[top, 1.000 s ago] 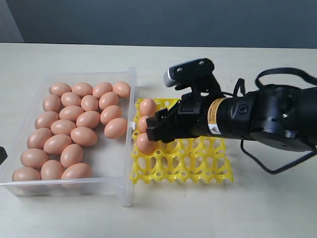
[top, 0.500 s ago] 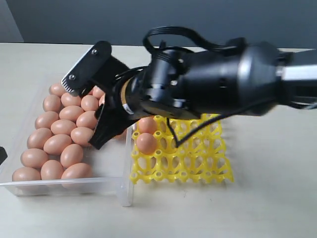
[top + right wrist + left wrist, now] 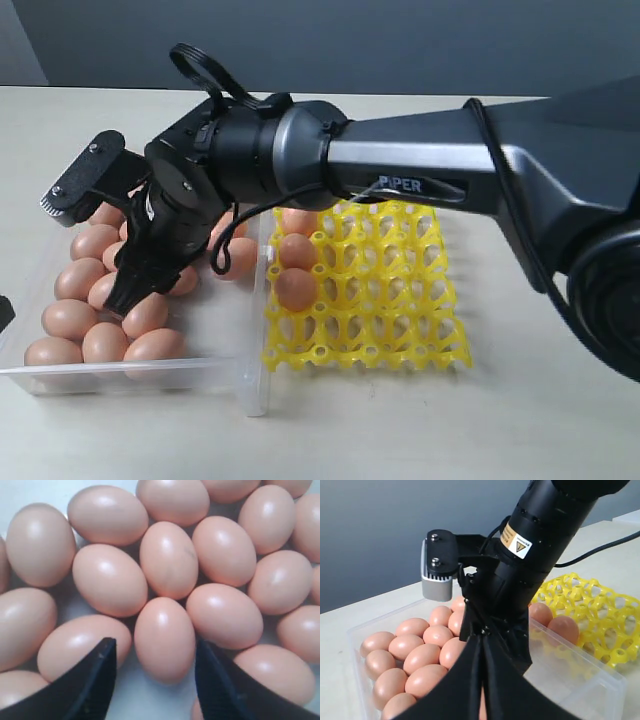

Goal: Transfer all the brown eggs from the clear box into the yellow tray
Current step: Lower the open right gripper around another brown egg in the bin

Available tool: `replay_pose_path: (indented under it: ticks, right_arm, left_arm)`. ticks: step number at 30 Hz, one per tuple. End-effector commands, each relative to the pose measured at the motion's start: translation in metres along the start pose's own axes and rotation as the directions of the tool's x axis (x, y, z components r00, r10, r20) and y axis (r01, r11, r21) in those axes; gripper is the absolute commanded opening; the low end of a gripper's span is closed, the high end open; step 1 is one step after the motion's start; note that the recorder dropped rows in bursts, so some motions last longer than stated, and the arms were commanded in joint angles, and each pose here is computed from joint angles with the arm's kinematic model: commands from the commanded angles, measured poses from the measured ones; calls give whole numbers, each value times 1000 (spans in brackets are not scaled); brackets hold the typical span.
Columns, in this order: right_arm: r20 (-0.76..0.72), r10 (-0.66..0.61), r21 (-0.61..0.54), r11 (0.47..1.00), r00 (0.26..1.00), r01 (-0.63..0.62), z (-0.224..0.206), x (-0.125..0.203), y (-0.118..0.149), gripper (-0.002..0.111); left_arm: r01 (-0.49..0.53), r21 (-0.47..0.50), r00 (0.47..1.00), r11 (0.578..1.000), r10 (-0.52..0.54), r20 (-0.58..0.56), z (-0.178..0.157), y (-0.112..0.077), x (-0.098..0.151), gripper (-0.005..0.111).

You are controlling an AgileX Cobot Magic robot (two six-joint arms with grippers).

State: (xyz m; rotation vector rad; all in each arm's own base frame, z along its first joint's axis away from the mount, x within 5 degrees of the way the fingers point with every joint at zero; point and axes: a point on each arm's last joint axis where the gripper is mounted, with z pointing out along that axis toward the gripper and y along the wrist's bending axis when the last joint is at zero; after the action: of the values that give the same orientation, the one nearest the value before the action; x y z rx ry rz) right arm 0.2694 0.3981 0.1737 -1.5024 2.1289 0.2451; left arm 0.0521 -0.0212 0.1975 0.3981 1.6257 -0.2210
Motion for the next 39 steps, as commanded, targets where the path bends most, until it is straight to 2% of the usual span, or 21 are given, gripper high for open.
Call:
replay_pose_path:
  ticks: [1, 7, 17, 19, 22, 23, 28, 31, 39]
  right_arm:
    - [2, 0, -7, 1000, 1000, 0, 15, -3, 0, 47]
    - [-45, 0, -20, 1000, 999, -1, 35, 2, 2, 47]
    - [-37, -3, -15, 1000, 999, 3, 45, 5, 2, 46]
    - [-28, -1, -15, 1000, 1000, 0, 46, 4, 2, 35]
    - [-23, -1, -13, 1000, 1000, 1, 46, 4, 2, 2]
    - [-21, -3, -12, 1000, 1000, 2, 45, 4, 2, 0]
    - [7, -27, 14, 1000, 1000, 27, 30, -4, -2, 2]
    - [62, 8, 28, 1000, 998, -10, 8, -16, -5, 2]
    - [182, 6, 59, 998, 983, -17, -53, -39, -12, 2]
  left_arm:
    - [3, 5, 1000, 1000, -3, 5, 0, 0, 1, 0]
    - [3, 5, 1000, 1000, -3, 5, 0, 0, 1, 0]
    - [3, 5, 1000, 1000, -3, 5, 0, 0, 1, 0]
    - [3, 5, 1000, 1000, -3, 5, 0, 0, 1, 0]
    - [3, 5, 1000, 1000, -3, 5, 0, 0, 1, 0]
    - [3, 5, 1000, 1000, -3, 5, 0, 0, 1, 0]
    - [3, 5, 1000, 1000, -3, 5, 0, 0, 1, 0]
    - [3, 5, 1000, 1000, -3, 5, 0, 0, 1, 0]
    - [3, 5, 1000, 1000, -3, 5, 0, 0, 1, 0]
